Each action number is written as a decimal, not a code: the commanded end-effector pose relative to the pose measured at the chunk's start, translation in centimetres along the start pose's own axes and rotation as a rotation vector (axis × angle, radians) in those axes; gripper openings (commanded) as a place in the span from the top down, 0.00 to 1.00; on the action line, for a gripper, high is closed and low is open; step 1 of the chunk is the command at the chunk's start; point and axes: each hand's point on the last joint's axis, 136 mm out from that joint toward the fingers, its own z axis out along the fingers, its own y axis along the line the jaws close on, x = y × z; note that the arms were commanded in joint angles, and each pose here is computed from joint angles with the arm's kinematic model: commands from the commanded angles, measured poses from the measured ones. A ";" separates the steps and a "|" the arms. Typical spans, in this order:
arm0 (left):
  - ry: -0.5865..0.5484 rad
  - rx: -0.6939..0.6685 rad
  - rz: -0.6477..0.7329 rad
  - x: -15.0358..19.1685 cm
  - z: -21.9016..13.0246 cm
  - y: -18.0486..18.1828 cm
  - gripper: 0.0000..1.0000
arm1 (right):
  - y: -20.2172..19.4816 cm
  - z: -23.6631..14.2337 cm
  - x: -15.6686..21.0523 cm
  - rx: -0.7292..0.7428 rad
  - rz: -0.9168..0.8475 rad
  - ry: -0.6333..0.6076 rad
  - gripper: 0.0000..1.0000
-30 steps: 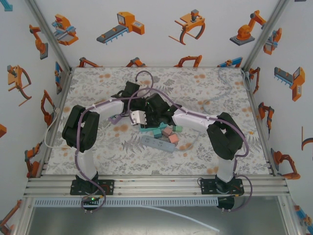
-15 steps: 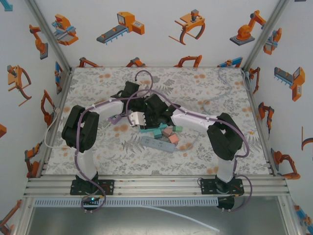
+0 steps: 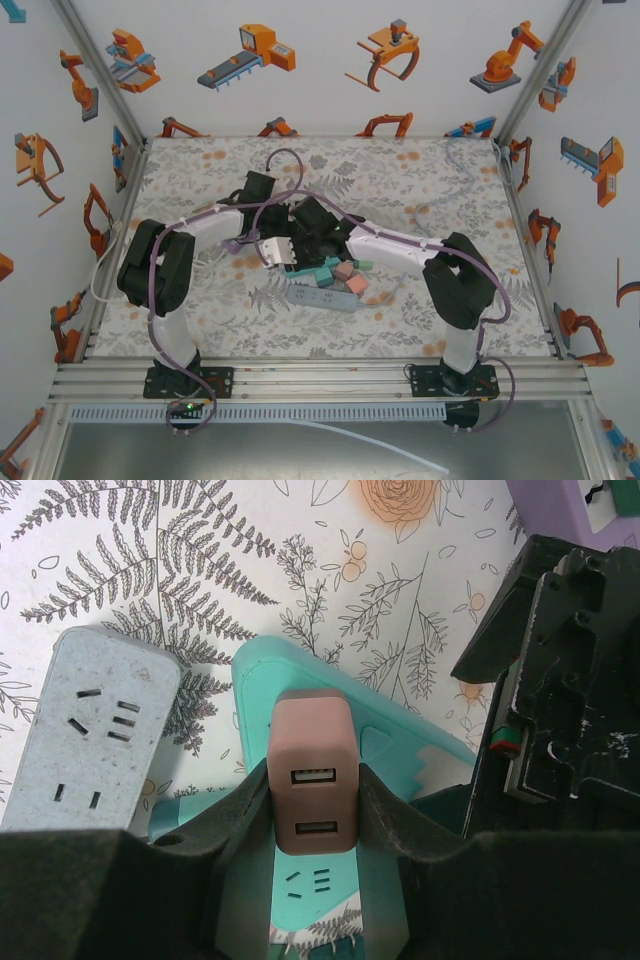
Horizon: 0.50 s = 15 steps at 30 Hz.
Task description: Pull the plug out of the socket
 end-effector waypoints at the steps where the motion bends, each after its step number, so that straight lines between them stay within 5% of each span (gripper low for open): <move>1: 0.258 -0.111 -0.024 7.7 1.6 3.8 0.30 | -1.7 -1.1 -0.7 0.069 -0.035 -0.015 0.99; 8: 0.187 -0.026 -0.089 6.6 1.1 2.4 0.14 | -1.3 0.4 0.3 0.051 -0.029 -0.005 0.99; 15: 0.124 0.008 -0.109 4.9 -0.8 1.4 0.15 | -0.9 1.6 0.7 0.034 -0.015 -0.018 0.99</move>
